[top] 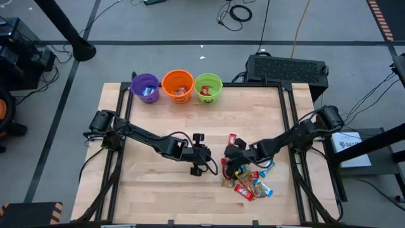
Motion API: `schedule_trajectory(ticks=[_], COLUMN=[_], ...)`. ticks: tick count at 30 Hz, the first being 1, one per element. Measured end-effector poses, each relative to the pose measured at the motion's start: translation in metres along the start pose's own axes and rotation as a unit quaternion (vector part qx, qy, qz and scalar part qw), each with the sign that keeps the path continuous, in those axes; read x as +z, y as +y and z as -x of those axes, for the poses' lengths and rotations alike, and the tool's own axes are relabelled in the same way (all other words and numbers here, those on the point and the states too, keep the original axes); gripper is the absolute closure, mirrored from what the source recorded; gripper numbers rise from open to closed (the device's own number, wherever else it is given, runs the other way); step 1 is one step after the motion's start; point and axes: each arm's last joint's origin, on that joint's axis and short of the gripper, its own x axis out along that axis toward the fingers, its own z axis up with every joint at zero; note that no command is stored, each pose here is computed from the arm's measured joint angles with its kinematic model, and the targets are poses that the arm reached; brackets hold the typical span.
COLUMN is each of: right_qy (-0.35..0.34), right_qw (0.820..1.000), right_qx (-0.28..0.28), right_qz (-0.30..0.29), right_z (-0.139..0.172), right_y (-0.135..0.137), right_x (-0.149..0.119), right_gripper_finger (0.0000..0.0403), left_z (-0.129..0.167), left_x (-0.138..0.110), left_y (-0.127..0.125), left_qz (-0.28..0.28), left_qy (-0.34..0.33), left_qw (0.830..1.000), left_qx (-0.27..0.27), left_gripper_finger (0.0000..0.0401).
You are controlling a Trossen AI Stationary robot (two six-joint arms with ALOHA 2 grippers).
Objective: Sort candy by brand, put in halloween buckets
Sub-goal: Put the red chocolate bar into the green bucket
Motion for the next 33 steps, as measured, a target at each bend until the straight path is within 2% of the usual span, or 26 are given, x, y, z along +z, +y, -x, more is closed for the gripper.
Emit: schedule_trajectory(ticks=[6, 10, 18, 24, 33], right_qy=[0.040, 0.063, 0.081, 0.080, 0.078], right_qw=[0.999, 0.997, 0.996, 0.996, 0.994], right_qx=[-0.022, -0.029, -0.040, -0.029, -0.024], right_qz=[-0.027, -0.021, 0.013, 0.038, 0.072], right_z=[-0.005, -0.013, -0.027, -0.029, -0.029], right_y=[0.007, 0.016, 0.031, 0.041, 0.041], right_x=[0.004, 0.006, 0.011, 0.012, 0.013], right_gripper_finger=[0.0218, 0.0198, 0.0202, 0.0225, 0.0313], left_z=[0.001, 0.002, 0.003, 0.003, 0.003], left_x=[-0.003, -0.004, -0.006, -0.006, -0.006], left_y=[-0.004, -0.007, -0.011, -0.011, -0.011], left_qz=[0.013, 0.021, 0.014, 0.015, 0.014], left_qy=[0.017, 0.022, 0.030, 0.028, 0.029], left_qw=[1.000, 1.000, 0.999, 0.999, 0.999], left_qx=[-0.004, -0.006, -0.009, -0.009, -0.008], left_gripper_finger=[0.0287, 0.0287, 0.0287, 0.0287, 0.0287])
